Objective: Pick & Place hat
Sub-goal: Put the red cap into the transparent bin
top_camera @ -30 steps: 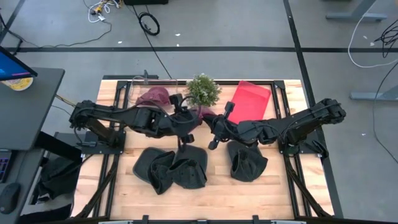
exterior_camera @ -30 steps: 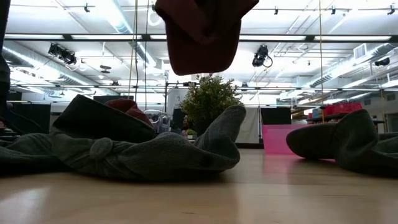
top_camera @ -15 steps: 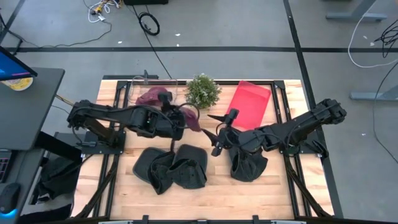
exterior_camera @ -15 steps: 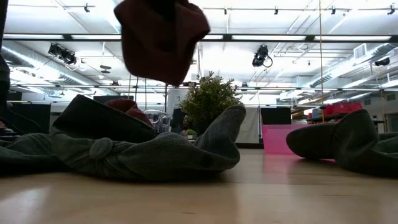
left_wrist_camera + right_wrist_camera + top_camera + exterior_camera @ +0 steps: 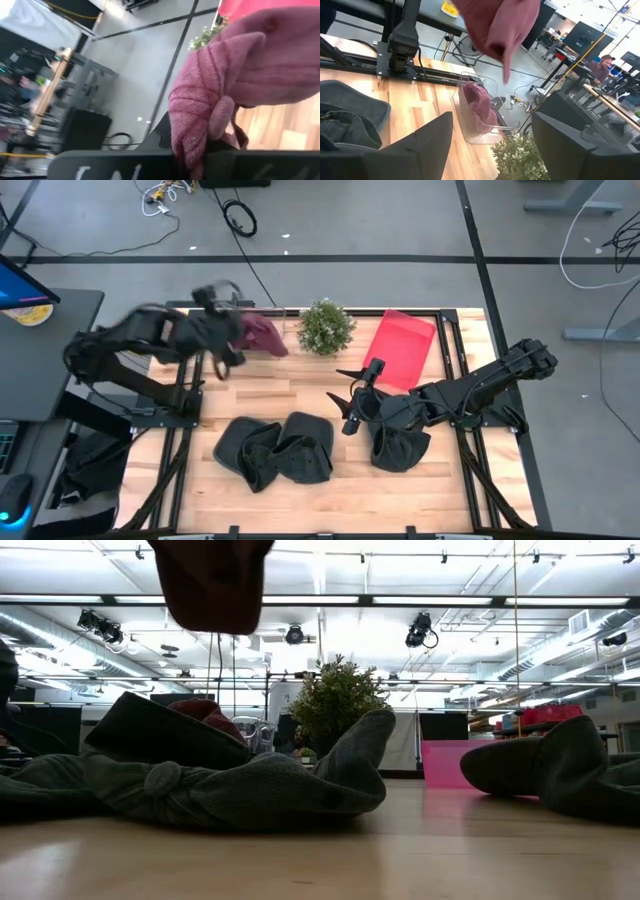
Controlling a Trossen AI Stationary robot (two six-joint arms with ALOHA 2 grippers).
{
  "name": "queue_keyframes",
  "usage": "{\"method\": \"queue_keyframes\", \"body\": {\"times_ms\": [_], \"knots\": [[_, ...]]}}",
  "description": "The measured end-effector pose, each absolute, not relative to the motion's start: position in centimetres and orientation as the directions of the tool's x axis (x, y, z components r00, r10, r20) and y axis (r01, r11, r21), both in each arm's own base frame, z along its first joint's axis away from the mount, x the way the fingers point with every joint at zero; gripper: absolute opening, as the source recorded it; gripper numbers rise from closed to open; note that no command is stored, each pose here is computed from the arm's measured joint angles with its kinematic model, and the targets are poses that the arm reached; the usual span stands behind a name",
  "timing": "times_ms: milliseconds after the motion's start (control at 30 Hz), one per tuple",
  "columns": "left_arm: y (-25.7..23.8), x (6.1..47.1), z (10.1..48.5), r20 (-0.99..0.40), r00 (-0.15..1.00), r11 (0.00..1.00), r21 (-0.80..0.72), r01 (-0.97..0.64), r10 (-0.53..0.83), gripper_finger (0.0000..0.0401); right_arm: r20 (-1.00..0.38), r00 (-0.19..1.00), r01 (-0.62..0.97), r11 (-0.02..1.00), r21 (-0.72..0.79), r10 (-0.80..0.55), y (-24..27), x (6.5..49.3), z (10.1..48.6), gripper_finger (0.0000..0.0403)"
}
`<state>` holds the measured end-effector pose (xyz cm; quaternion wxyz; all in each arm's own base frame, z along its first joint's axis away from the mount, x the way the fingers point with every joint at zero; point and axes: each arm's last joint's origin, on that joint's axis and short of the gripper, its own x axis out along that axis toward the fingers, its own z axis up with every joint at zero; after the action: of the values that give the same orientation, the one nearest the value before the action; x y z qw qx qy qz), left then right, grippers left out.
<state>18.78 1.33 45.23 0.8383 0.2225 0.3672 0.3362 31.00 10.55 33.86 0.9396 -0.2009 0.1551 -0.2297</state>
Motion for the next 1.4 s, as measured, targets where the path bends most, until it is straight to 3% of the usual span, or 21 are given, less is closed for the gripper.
{"method": "queue_keyframes", "body": {"times_ms": [200,467,633,800,1067,1267,1400], "knots": [[3.6,17.1,46.5,-0.431,0.507,0.663,0.548,-0.510,0.746,0.0002,-0.193,0.849,0.373,0.816,-0.441,-0.492,10.5,31.0,34.0,0.0258],[7.4,19.7,44.7,-0.538,0.405,0.672,0.629,-0.391,0.739,0.0002,-0.190,0.862,0.359,0.830,-0.427,-0.471,10.6,31.1,34.1,0.0253],[10.6,19.9,44.2,-0.605,0.439,0.747,0.560,-0.359,0.665,0.0002,-0.191,0.862,0.362,0.834,-0.417,-0.470,10.6,31.1,34.0,0.0253],[13.5,18.8,43.7,-0.616,0.446,0.760,0.503,-0.411,0.649,0.0002,-0.199,0.859,0.368,0.838,-0.403,-0.472,10.5,31.1,33.9,0.0253],[17.2,17.5,39.1,-0.674,0.386,0.772,0.488,-0.407,0.630,0.0001,-0.202,0.858,0.371,0.841,-0.393,-0.472,10.5,31.1,33.9,0.0253],[19.4,17.7,36.4,-0.627,0.485,0.792,0.481,-0.374,0.610,0.0001,-0.202,0.858,0.371,0.841,-0.393,-0.472,10.5,31.1,33.9,0.0253],[20.5,17.0,35.0,-0.631,0.474,0.789,0.499,-0.358,0.614,0.0001,-0.202,0.858,0.370,0.841,-0.394,-0.472,10.5,31.1,33.9,0.0253]]}}
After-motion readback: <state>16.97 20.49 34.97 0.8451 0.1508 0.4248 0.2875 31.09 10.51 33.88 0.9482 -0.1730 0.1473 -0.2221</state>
